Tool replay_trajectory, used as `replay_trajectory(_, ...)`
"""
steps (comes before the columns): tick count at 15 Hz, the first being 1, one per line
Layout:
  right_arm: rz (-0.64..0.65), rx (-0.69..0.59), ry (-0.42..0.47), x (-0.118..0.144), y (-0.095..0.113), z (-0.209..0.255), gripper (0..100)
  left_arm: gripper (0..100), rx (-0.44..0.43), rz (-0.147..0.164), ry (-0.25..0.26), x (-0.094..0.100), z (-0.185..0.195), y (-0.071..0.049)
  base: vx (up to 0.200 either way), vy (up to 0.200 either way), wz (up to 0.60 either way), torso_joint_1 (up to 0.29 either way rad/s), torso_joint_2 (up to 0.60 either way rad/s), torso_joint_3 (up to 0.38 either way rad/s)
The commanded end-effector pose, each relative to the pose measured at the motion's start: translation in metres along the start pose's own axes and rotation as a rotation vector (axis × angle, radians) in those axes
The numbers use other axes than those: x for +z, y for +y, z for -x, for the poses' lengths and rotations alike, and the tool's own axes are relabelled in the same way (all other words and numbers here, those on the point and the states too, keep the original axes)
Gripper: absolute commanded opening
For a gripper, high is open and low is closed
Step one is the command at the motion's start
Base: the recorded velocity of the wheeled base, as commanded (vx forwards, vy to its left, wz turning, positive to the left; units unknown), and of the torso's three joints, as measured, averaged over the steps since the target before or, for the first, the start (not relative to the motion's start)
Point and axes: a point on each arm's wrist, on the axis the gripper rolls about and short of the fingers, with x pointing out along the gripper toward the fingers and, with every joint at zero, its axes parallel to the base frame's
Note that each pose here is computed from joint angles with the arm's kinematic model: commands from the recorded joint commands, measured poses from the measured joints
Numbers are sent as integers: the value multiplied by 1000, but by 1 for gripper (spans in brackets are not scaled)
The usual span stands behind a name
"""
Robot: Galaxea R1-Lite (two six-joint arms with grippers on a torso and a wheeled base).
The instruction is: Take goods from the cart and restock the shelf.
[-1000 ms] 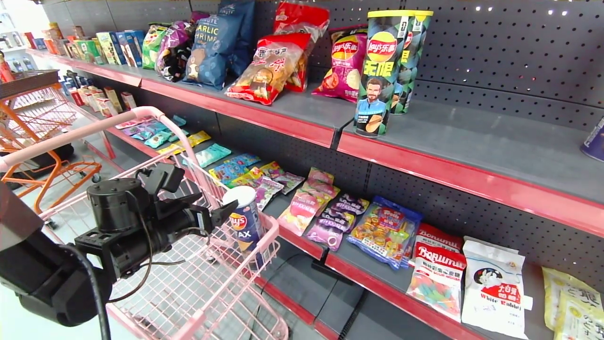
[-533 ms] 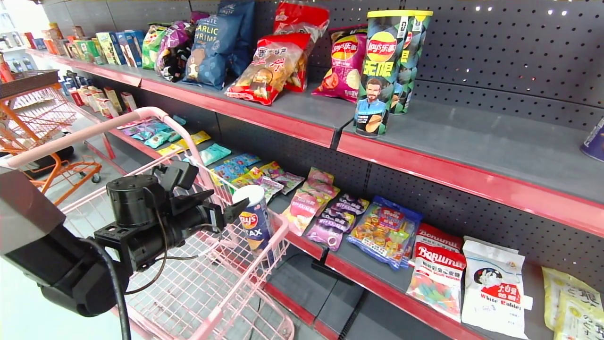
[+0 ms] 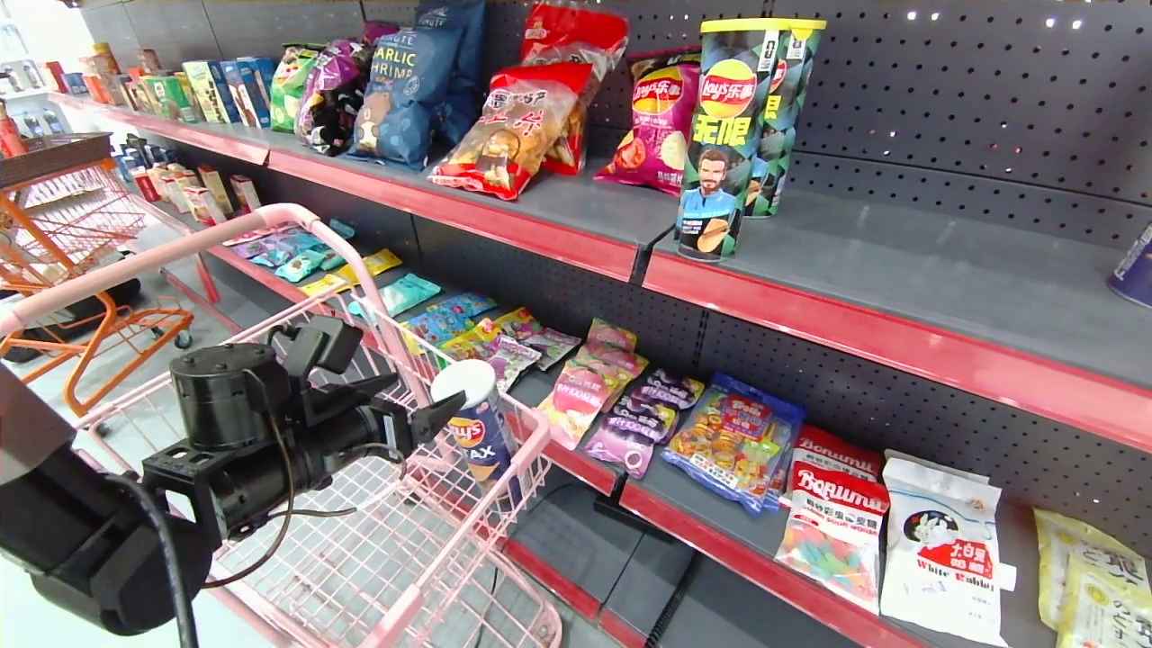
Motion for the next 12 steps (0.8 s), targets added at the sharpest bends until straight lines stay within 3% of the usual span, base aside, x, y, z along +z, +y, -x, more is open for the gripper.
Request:
replay_trajectory(1,0,-1,1,0,0,0,100,100,-3,-7,-34,8,8,-2,0,0,0,0,0,0)
replay_trajectory(12,0,1,1,0,0,0,100,100,16,-12,-72,14,7,3,0,0,0,0,0,0)
